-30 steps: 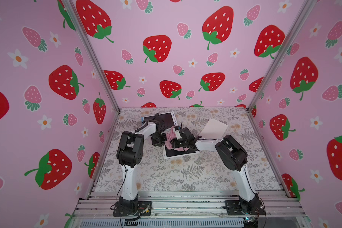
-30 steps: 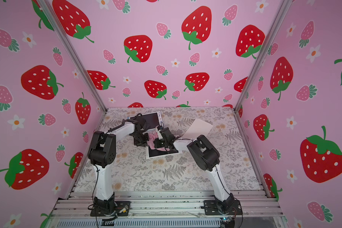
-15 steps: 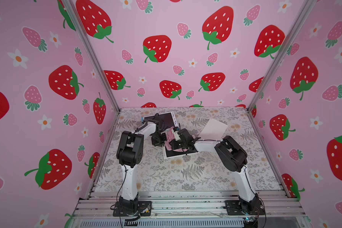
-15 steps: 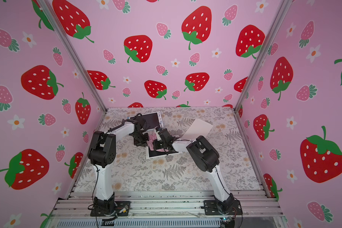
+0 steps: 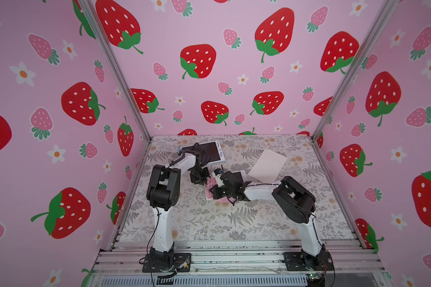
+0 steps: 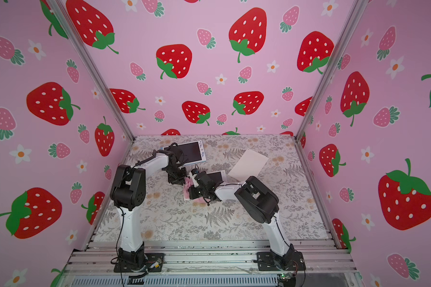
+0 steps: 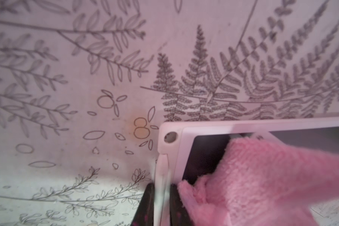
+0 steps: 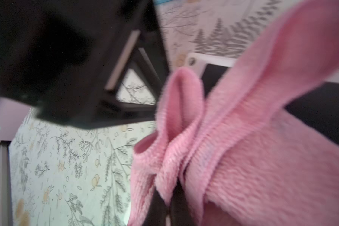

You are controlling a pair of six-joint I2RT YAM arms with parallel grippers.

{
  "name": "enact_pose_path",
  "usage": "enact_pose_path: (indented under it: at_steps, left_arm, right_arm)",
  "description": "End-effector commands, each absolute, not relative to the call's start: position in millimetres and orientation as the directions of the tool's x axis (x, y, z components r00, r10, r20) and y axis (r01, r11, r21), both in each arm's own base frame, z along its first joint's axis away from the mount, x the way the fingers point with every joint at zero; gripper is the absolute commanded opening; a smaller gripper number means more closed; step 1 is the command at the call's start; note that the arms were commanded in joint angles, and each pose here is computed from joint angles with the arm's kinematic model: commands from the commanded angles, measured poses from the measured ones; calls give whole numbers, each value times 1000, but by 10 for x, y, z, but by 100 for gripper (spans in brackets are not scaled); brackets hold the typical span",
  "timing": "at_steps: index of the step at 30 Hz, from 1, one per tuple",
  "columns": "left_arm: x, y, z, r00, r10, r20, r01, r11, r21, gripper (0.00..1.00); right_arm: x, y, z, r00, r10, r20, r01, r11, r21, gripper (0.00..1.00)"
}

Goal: Wipe the drawing tablet
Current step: Wipe the dirt from the drawing tablet.

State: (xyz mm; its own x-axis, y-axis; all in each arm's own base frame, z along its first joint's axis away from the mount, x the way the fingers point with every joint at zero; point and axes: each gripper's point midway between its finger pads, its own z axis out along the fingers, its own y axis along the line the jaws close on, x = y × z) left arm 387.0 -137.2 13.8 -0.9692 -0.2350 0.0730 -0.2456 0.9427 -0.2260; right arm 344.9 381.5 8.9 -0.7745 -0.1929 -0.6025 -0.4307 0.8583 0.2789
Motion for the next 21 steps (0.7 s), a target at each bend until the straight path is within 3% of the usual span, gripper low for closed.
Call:
enact_pose_path:
  at_steps: [1, 8, 10, 14, 16, 21]
  left_arm:
    - [3299, -985, -522, -931, -255, 261, -252, 967, 45, 15]
    - [3297, -1016, -516, -933, -246, 262, -245, 969, 40, 16]
    - [3293, -1018, -513, -933, -244, 264, -242, 969, 40, 16]
    - [3282, -1023, -520, -933, -241, 267, -239, 970, 38, 16]
    - [3285, -1028, -520, -934, -240, 266, -240, 970, 36, 16]
    - [3274, -1038, -531, -935, -232, 267, -230, 972, 39, 16]
  right_arm:
    - [3447, 3133, -155, -827, -185, -531, -316, 934, 167, 0]
    - [2815, 4463, 66, -741, -364, -564, -575, 779, 252, 0]
    - [2883, 4333, -2, -770, -331, -546, -523, 817, 242, 0]
    - [3201, 3313, -169, -848, -152, -507, -291, 934, 207, 0]
    - [3178, 3084, -190, -850, -144, -507, -272, 943, 189, 0]
    - [2898, 3836, -6, -798, -274, -537, -452, 862, 230, 0]
